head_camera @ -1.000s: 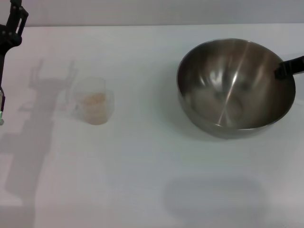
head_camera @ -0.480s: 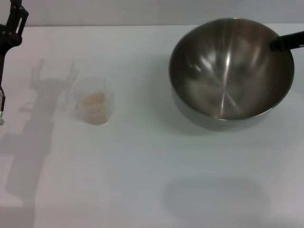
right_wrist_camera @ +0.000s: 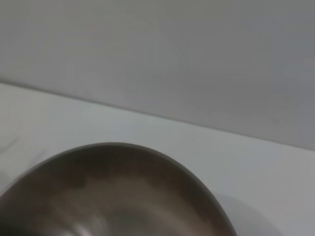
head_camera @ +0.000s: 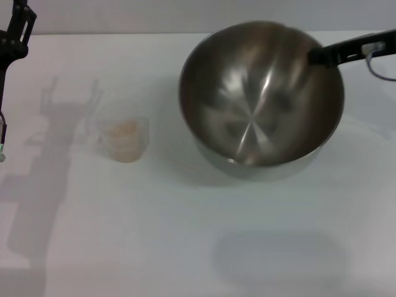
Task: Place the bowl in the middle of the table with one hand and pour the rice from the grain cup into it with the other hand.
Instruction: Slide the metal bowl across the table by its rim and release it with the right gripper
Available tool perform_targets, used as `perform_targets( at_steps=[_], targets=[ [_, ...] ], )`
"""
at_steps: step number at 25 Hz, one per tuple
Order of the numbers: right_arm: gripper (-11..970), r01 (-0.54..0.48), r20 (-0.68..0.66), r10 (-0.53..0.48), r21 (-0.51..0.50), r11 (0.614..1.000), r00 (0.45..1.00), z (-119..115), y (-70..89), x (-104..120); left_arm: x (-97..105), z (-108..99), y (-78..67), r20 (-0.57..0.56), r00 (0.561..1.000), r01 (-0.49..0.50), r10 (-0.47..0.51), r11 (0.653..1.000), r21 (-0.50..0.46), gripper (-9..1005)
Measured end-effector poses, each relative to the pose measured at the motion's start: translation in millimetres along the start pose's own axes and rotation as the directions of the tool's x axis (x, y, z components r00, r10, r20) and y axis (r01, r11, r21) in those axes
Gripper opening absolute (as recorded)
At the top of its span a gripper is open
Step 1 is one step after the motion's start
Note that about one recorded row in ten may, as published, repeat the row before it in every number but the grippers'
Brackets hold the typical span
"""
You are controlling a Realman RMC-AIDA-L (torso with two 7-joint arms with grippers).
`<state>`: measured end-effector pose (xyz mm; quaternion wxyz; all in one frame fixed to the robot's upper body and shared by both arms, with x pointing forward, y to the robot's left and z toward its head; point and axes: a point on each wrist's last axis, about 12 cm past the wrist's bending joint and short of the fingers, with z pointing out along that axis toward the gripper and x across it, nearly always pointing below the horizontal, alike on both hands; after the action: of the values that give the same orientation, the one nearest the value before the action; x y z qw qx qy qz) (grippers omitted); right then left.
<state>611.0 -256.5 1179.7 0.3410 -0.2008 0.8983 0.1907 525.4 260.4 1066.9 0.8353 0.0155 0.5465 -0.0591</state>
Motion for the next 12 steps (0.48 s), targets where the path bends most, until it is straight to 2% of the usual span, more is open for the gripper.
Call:
perform_targets(
  at_steps=[6,12],
  targets=[
    [15,0.017,-0.073,-0.020,-0.041,0.999,0.997,22.8,7.7,4.6,0.1,-0.2,0.7,0.000,1.000,-0.003,0.003,1.000,0.000,860],
    [16,0.021,-0.098,-0.027,-0.056,0.998,0.995,30.3,9.4,7.3,0.2,-0.5,0.3,-0.001,1.000,-0.002,0.002,1.000,-0.001,860]
  ],
)
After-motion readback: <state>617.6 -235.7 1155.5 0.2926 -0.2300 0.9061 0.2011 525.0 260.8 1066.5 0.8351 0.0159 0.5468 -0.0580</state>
